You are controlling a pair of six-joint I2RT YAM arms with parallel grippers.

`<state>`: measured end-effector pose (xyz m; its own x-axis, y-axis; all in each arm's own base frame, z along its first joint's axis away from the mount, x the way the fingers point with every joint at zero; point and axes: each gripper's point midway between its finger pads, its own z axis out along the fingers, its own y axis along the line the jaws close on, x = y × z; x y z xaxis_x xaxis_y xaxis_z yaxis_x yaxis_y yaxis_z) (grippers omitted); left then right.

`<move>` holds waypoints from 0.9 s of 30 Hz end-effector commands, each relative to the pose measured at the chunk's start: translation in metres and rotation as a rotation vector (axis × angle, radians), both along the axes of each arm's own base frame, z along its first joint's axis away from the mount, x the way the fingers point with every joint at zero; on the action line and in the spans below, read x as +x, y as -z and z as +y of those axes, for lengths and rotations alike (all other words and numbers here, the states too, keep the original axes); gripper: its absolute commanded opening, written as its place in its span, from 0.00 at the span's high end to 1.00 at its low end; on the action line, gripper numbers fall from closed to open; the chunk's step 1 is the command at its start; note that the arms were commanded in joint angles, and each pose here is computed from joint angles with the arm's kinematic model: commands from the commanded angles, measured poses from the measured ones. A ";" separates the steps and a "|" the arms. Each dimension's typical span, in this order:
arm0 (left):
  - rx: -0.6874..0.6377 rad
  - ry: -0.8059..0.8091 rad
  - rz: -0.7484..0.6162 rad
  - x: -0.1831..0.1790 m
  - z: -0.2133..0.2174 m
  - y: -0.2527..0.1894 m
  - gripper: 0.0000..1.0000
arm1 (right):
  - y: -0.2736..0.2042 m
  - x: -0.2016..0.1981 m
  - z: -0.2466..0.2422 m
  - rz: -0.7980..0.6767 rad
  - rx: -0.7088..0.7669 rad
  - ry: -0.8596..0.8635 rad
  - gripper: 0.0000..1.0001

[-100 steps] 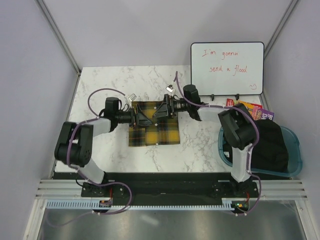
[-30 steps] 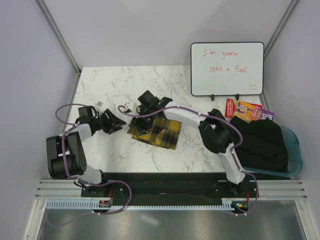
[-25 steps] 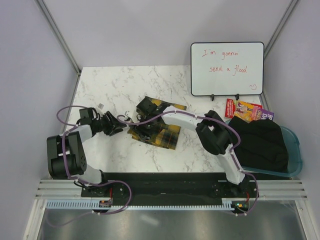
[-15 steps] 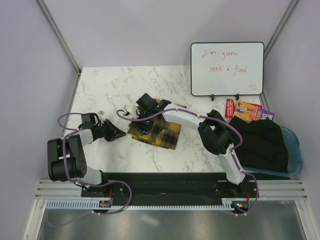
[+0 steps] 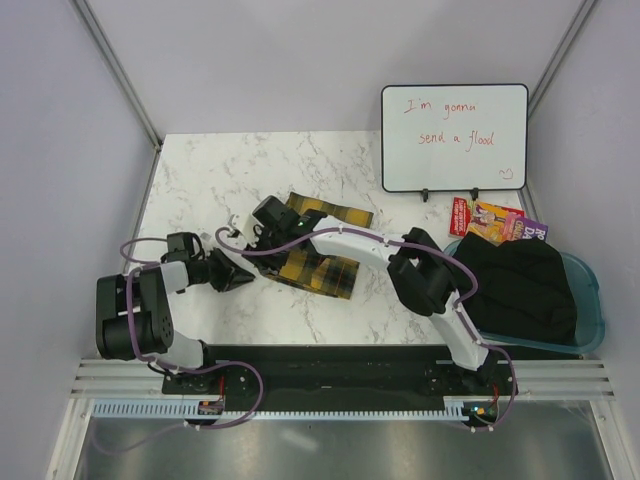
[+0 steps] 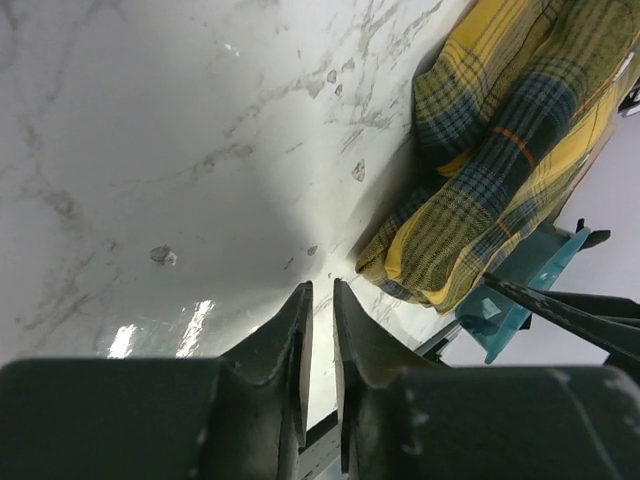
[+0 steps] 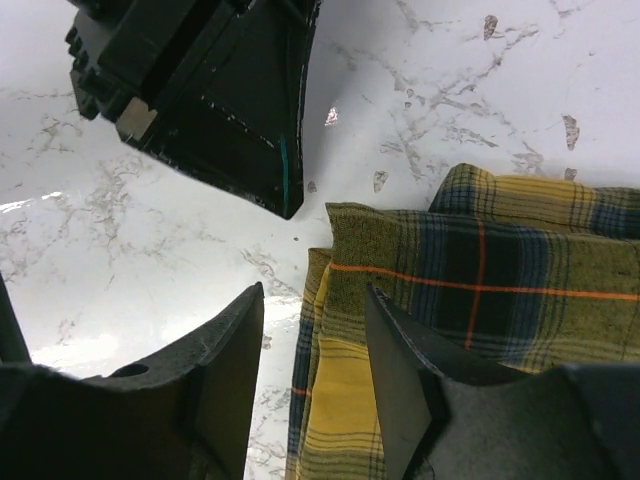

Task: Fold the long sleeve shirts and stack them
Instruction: Fold the shirt

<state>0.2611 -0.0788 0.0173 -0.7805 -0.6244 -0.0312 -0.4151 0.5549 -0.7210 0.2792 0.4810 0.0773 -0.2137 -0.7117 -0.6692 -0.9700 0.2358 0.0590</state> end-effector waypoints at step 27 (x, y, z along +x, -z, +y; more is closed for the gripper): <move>-0.021 -0.027 0.042 0.021 -0.018 0.000 0.62 | -0.008 0.038 0.014 -0.081 0.041 0.109 1.00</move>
<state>0.2636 -0.0992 0.0173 -0.7793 -0.6252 0.0440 -0.4573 0.5191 -0.7221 0.3097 0.4812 0.0421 -0.2571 -0.7267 -0.6370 -0.9409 0.3387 -0.0067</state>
